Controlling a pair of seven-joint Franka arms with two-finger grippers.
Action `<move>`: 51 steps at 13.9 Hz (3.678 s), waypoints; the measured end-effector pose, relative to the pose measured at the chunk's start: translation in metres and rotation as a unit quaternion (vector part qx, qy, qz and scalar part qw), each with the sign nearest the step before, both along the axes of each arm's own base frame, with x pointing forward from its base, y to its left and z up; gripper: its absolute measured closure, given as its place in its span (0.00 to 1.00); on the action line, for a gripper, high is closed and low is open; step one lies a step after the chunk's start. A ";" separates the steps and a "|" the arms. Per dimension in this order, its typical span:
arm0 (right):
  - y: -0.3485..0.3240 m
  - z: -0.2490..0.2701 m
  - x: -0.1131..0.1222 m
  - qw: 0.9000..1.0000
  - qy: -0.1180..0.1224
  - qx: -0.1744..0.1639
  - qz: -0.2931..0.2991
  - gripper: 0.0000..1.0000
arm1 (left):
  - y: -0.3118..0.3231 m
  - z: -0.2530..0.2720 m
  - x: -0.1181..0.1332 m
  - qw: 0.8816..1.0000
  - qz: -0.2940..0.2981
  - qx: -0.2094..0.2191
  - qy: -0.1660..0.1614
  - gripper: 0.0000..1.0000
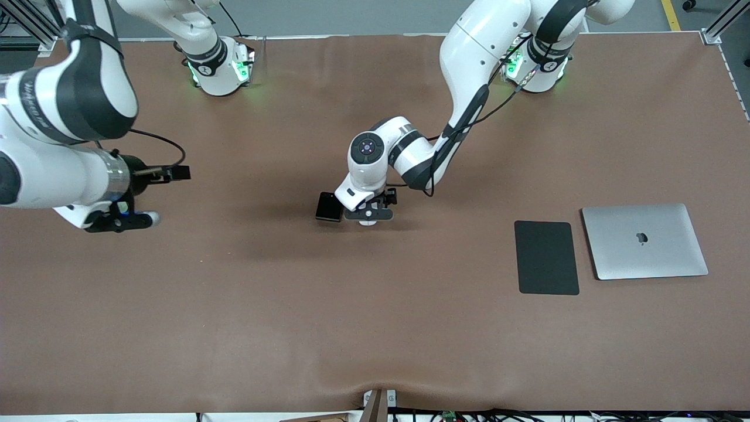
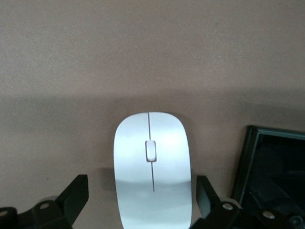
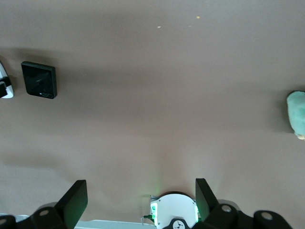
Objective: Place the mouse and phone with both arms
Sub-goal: 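Grasp the white mouse with the left gripper while the right gripper reaches the phone, then carry the mouse toward the grey pad while the right gripper lowers onto the phone, then lower the mouse onto the pad, open the left gripper while the right grasps the phone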
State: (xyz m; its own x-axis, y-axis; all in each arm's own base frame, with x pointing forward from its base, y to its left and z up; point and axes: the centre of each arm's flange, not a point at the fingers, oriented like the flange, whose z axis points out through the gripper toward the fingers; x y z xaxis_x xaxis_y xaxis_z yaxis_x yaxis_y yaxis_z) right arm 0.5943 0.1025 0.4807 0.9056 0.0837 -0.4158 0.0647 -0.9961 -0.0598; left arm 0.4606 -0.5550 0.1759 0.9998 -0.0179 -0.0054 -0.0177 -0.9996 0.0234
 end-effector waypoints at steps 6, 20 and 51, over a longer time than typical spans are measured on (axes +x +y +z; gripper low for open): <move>0.040 -0.025 -0.006 1.000 0.004 -0.009 0.010 0.00 | -0.005 0.000 -0.001 1.000 -0.003 -0.001 -0.005 0.31; 0.166 -0.152 -0.055 0.995 -0.073 0.004 -0.061 0.00 | 0.118 0.145 0.122 0.996 0.084 0.002 -0.023 0.38; 0.280 -0.310 -0.106 0.978 -0.146 -0.030 -0.146 0.20 | 0.477 0.018 0.221 0.998 -0.012 0.024 0.055 0.24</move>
State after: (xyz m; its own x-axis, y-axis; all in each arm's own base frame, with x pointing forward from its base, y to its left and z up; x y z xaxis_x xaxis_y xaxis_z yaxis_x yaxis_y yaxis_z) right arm 0.4878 0.3821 0.1709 0.9682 -0.2123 -0.1323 -0.2171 -0.9759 -0.0225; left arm 0.6813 -0.0781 0.1934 0.9925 -0.0395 -0.1160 -0.0422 -0.9989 -0.0211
